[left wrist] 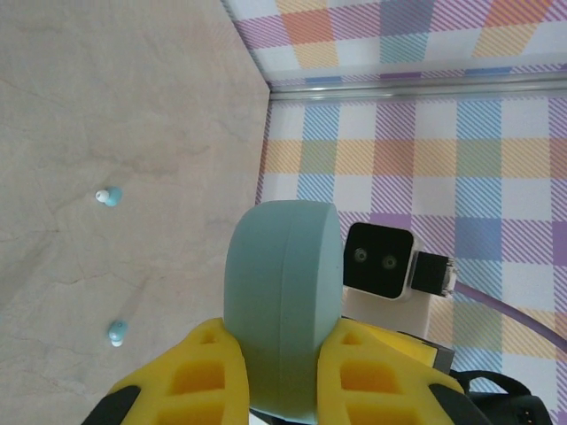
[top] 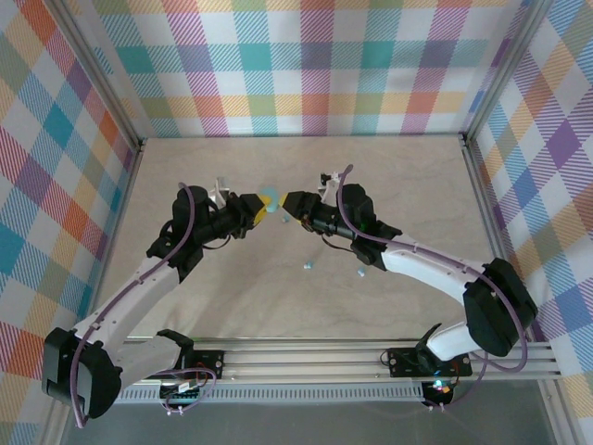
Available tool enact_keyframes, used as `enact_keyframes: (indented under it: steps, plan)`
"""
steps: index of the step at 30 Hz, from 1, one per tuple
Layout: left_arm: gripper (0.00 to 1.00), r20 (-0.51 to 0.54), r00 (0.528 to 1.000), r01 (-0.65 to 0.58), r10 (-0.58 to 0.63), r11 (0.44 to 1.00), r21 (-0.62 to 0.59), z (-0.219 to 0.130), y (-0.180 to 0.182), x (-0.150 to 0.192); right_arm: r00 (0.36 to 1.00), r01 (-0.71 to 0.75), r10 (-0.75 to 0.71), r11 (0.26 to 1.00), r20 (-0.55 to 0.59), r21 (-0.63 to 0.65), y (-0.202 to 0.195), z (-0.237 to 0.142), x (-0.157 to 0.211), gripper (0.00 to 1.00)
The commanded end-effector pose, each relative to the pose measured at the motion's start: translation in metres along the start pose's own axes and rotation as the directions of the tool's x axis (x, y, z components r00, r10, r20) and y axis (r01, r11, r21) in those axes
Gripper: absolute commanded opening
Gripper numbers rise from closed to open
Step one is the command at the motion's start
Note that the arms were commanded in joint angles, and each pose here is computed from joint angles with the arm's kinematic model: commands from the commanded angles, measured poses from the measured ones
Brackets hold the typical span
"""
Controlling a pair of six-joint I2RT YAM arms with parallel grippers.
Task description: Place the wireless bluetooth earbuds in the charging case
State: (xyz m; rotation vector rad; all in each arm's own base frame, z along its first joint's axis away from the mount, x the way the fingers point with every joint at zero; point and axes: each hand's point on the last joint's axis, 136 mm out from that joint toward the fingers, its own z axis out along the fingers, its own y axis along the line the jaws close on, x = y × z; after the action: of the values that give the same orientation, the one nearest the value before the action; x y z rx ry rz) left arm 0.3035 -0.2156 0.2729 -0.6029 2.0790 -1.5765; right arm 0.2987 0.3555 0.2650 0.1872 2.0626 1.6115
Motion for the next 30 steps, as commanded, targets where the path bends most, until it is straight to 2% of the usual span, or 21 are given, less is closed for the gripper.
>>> enact_keyframes:
  steps: [1,4,9,13,15,20,30]
  plan:
    - [0.00,-0.078,0.997,0.007,-0.003,0.999,0.050,-0.004,-0.010,0.019,1.000,-0.017,0.016,0.995,-0.011,-0.093,0.026,0.001,0.002,0.43]
    - [0.00,-0.066,0.998,0.020,-0.017,0.999,0.041,-0.004,-0.004,0.017,1.000,-0.011,0.013,0.996,0.023,-0.085,0.025,-0.003,0.003,0.40]
    - [0.00,-0.050,0.999,0.021,-0.019,0.999,0.040,-0.005,-0.003,0.013,0.999,0.006,-0.002,0.996,0.040,-0.093,0.031,-0.008,0.005,0.43]
    - [0.00,-0.051,0.998,0.029,-0.027,0.998,0.047,-0.007,-0.004,0.011,0.993,0.069,-0.061,0.995,0.097,-0.076,0.038,-0.020,0.004,0.37]
    - [0.00,-0.052,0.998,0.029,-0.026,0.998,0.060,-0.009,-0.007,0.011,0.992,0.087,-0.082,0.995,0.096,-0.051,0.040,-0.023,0.003,0.38]
    - [0.00,-0.048,0.999,0.025,-0.021,0.996,0.084,-0.012,-0.014,0.011,0.996,0.069,-0.065,0.996,0.067,-0.048,0.038,-0.016,0.007,0.50]
    - [0.00,-0.063,0.998,0.030,-0.023,0.994,0.108,-0.016,-0.018,0.015,1.000,0.009,-0.009,0.999,0.002,-0.042,0.024,0.008,0.016,0.53]
